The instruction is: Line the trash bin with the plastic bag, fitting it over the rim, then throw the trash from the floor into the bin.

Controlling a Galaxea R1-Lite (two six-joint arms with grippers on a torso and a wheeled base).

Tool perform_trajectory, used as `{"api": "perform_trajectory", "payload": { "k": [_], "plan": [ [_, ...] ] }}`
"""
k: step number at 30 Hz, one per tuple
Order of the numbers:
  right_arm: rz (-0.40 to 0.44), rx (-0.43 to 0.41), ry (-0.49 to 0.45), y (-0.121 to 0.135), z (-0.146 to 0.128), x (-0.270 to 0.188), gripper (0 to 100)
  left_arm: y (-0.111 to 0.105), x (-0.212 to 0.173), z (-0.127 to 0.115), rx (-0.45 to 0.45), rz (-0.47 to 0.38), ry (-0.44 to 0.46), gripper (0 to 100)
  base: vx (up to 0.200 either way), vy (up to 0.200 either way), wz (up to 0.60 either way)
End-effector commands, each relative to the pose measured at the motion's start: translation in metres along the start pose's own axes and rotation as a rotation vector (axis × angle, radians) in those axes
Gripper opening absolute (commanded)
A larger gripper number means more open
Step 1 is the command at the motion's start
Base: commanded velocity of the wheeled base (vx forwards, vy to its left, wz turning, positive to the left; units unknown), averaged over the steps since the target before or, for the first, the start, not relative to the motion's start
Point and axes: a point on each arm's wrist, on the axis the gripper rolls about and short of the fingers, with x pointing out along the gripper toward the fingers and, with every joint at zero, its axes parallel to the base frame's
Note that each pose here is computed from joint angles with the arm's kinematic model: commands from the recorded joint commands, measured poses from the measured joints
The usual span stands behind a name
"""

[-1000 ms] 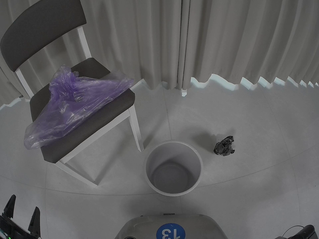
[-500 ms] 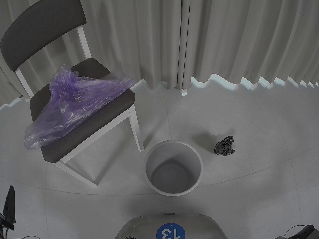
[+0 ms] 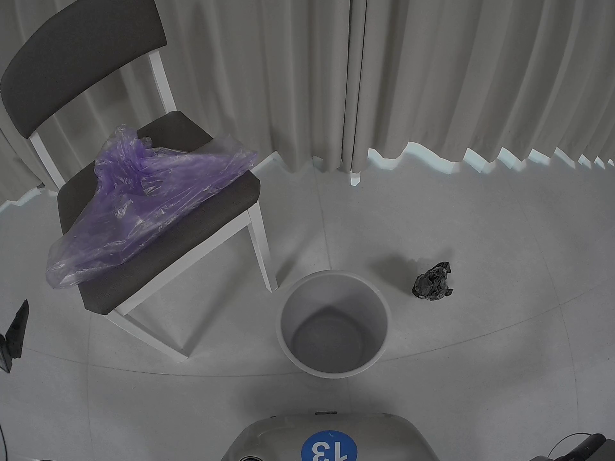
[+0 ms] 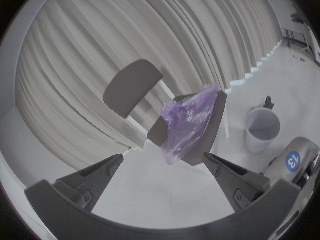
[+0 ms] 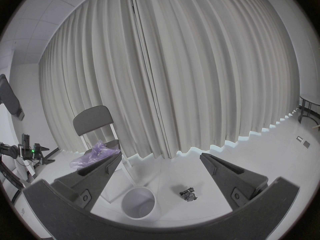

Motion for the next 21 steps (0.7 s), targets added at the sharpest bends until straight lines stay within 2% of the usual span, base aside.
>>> {"api": "perform_trajectory", "payload": {
  "k": [1, 9, 12, 16, 21],
  "plan": [
    [0.007, 0.019, 0.03, -0.002, -0.002, 0.008, 100, -0.007, 0.031, 0.0, 0.048, -0.054, 0.14, 100, 0.0, 0.0, 0.0],
    [-0.003, 0.07, 0.07, -0.005, -0.005, 0.019, 100, -0.008, 0.056, -0.004, 0.101, -0.056, 0.275, 100, 0.0, 0.0, 0.0],
    [-0.006, 0.119, 0.075, -0.007, -0.004, 0.026, 100, -0.008, 0.067, -0.008, 0.127, -0.062, 0.328, 100, 0.0, 0.0, 0.0],
    [0.007, 0.198, 0.022, -0.006, 0.004, 0.03, 100, -0.01, 0.079, -0.01, 0.136, -0.086, 0.369, 100, 0.0, 0.0, 0.0],
    [0.022, 0.209, -0.03, -0.005, 0.009, 0.03, 100, -0.012, 0.096, -0.009, 0.144, -0.107, 0.397, 100, 0.0, 0.0, 0.0]
  ]
}}
